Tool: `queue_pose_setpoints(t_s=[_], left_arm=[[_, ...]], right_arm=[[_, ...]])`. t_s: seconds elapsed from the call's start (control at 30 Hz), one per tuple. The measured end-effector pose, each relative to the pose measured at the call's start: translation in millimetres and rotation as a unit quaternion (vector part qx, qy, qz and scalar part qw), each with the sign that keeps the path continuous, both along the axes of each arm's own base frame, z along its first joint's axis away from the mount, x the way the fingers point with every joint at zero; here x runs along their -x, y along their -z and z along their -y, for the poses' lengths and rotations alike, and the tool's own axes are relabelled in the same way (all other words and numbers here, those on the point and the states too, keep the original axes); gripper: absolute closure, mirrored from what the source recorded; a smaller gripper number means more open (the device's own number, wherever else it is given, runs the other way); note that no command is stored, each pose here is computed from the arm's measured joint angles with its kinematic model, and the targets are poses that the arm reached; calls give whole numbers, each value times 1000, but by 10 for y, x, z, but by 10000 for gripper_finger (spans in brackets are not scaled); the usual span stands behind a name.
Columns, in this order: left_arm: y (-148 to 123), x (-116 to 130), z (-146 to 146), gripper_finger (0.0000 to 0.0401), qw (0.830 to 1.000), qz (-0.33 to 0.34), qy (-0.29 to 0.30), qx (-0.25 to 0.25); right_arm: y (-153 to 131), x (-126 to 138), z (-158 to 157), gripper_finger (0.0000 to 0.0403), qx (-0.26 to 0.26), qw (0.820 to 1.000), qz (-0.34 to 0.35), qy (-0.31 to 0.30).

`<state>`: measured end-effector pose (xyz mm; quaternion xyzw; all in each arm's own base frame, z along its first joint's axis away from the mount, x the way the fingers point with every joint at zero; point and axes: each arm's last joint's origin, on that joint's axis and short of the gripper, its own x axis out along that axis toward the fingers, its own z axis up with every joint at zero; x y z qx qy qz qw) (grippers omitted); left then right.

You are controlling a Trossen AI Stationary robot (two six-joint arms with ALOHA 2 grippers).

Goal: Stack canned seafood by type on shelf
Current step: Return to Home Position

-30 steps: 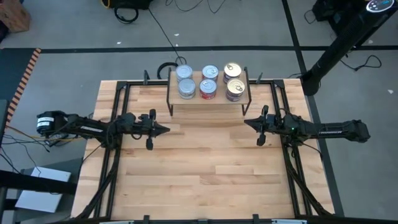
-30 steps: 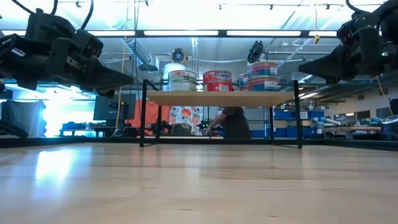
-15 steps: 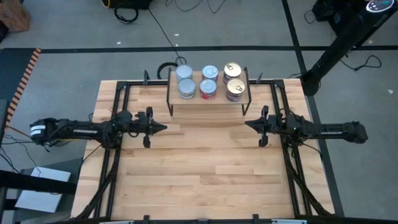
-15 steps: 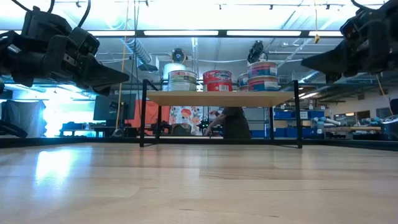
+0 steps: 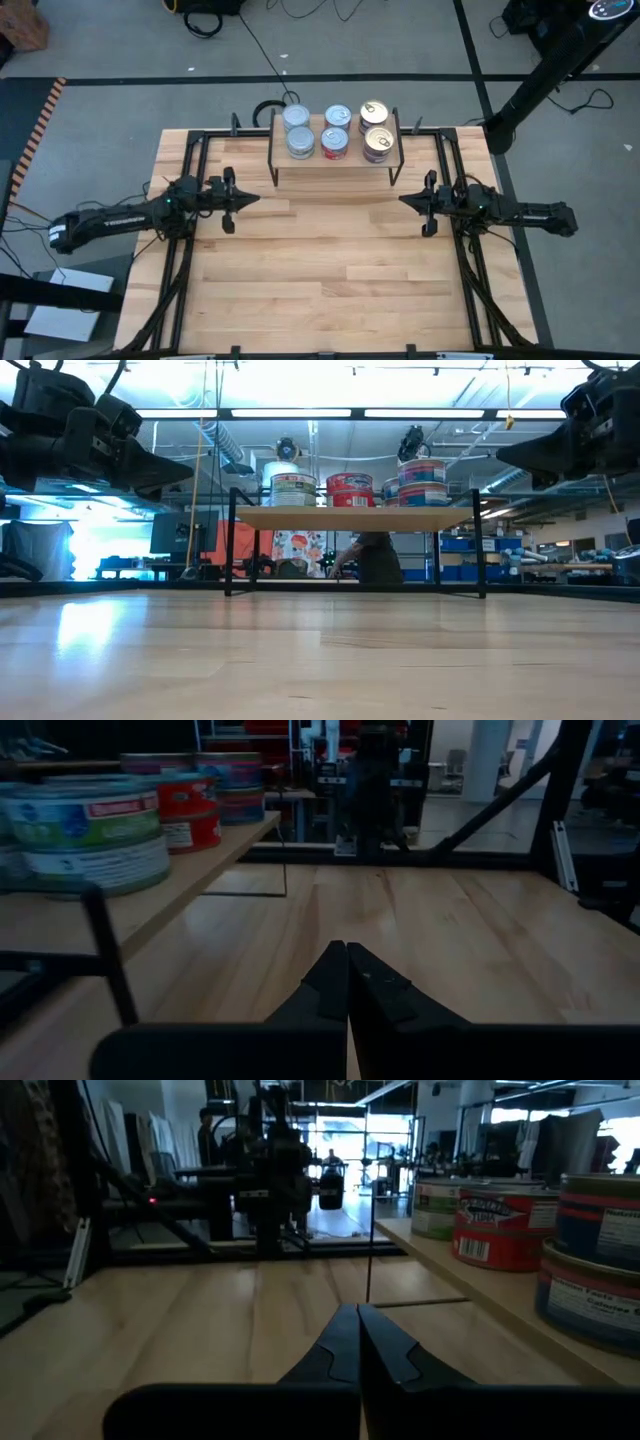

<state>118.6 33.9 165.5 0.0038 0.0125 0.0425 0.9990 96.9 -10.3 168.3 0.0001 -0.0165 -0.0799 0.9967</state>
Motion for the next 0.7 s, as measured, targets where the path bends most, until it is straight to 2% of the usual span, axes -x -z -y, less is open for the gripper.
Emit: queue_pose_setpoints(t_s=[0.47, 0.7], left_arm=[[-19, 257, -6, 398, 998, 19, -55, -7], [-44, 288, -25, 398, 997, 35, -72, -3]], right_arm=[[-4, 1, 3, 402, -3, 1000, 3, 6], [-6, 2, 10, 402, -3, 1000, 3, 17]])
